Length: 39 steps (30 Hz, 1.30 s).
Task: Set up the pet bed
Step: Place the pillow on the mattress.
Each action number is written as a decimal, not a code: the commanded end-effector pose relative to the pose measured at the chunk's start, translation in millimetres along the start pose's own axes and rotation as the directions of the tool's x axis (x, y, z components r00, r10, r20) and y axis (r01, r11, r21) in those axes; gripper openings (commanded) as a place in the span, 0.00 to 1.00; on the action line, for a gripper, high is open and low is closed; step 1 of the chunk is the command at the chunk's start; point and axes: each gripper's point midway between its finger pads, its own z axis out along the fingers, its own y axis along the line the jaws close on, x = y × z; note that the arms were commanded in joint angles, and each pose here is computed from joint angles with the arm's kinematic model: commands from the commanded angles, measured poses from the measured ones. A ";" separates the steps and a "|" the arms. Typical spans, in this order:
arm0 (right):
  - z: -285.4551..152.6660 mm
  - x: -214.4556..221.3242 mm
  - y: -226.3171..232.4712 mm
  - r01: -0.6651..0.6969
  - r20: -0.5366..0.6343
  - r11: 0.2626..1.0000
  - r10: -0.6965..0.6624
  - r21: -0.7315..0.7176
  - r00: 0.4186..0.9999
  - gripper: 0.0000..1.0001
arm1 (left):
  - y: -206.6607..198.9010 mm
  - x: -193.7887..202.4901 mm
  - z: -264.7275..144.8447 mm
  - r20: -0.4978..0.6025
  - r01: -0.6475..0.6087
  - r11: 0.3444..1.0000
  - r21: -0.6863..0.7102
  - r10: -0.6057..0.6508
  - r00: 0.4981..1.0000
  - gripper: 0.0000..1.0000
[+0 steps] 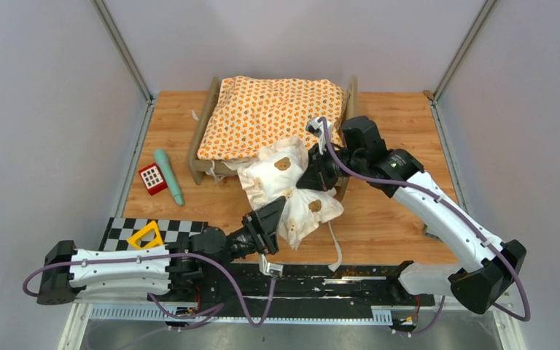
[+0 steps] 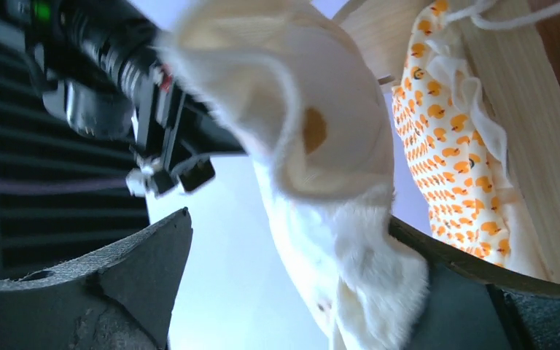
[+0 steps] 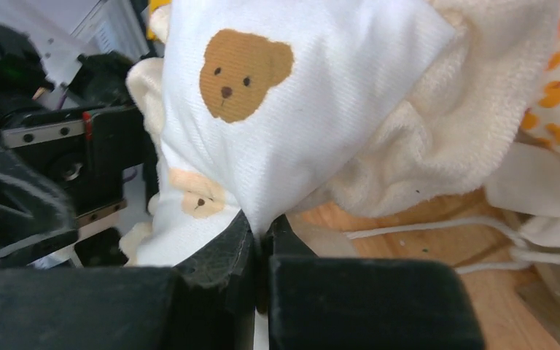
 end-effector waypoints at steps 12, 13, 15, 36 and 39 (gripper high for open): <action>-52.9 -136.0 -139.5 -0.218 0.285 0.689 0.017 0.691 0.958 0.00 | 2.7 105.3 -80.9 0.025 0.733 -0.254 -0.631 -0.951 -0.308 1.00; -48.3 -140.7 -147.0 -0.215 0.279 0.687 0.019 0.694 0.960 0.00 | 0.9 103.5 -82.3 0.028 0.726 -0.284 -0.626 -0.939 -0.343 1.00; -41.0 -145.5 -162.3 -0.208 0.252 0.678 0.034 0.705 0.967 0.00 | -4.5 97.9 -86.3 0.006 0.736 -0.307 -0.604 -0.925 -0.381 1.00; -44.2 -120.1 -258.7 -0.243 0.169 0.575 0.179 0.782 0.969 0.00 | -27.7 68.4 -99.2 -0.020 0.720 -0.466 -0.515 -0.833 -0.554 1.00; -47.1 -119.4 -258.8 -0.235 0.164 0.570 0.174 0.787 0.971 0.06 | -29.1 66.5 -96.3 -0.040 0.728 -0.451 -0.517 -0.836 -0.547 1.00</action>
